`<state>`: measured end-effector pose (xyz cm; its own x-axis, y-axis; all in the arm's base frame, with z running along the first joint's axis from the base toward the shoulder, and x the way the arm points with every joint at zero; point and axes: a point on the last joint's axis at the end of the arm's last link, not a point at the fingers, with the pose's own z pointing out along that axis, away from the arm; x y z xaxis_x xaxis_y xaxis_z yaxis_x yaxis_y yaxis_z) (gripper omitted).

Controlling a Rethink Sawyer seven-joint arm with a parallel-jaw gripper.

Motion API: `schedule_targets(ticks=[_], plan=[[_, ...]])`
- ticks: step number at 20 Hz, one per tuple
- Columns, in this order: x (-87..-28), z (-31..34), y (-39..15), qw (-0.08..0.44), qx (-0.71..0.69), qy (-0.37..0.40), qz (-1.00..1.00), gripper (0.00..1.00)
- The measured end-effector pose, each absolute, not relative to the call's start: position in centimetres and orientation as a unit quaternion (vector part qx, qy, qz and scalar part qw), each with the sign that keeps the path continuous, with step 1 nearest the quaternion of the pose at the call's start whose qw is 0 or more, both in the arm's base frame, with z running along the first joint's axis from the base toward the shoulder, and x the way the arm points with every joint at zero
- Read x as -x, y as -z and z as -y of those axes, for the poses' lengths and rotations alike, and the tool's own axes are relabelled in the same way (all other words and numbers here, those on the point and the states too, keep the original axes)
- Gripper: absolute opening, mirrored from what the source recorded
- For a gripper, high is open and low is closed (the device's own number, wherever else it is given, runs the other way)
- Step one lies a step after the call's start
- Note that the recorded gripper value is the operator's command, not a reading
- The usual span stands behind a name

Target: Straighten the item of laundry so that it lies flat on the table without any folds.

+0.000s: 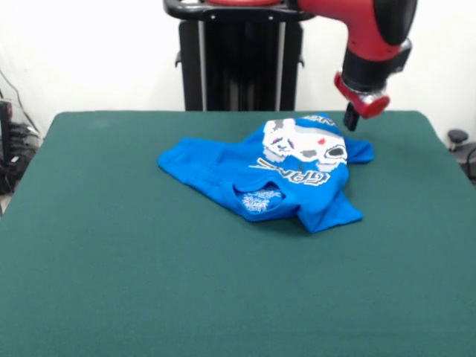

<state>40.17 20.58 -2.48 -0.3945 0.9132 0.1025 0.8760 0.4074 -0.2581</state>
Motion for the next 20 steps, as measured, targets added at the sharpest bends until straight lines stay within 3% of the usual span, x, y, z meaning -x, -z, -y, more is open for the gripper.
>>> schedule_targets(ticks=[7,8,20], plan=[[-43.2,-17.0,1.6,0.061,0.579,-0.084,0.808,0.0],[-44.3,-15.6,0.7,0.038,0.588,-0.085,0.803,1.0],[-48.4,-12.7,-2.1,0.005,0.626,-0.046,0.779,1.0]])
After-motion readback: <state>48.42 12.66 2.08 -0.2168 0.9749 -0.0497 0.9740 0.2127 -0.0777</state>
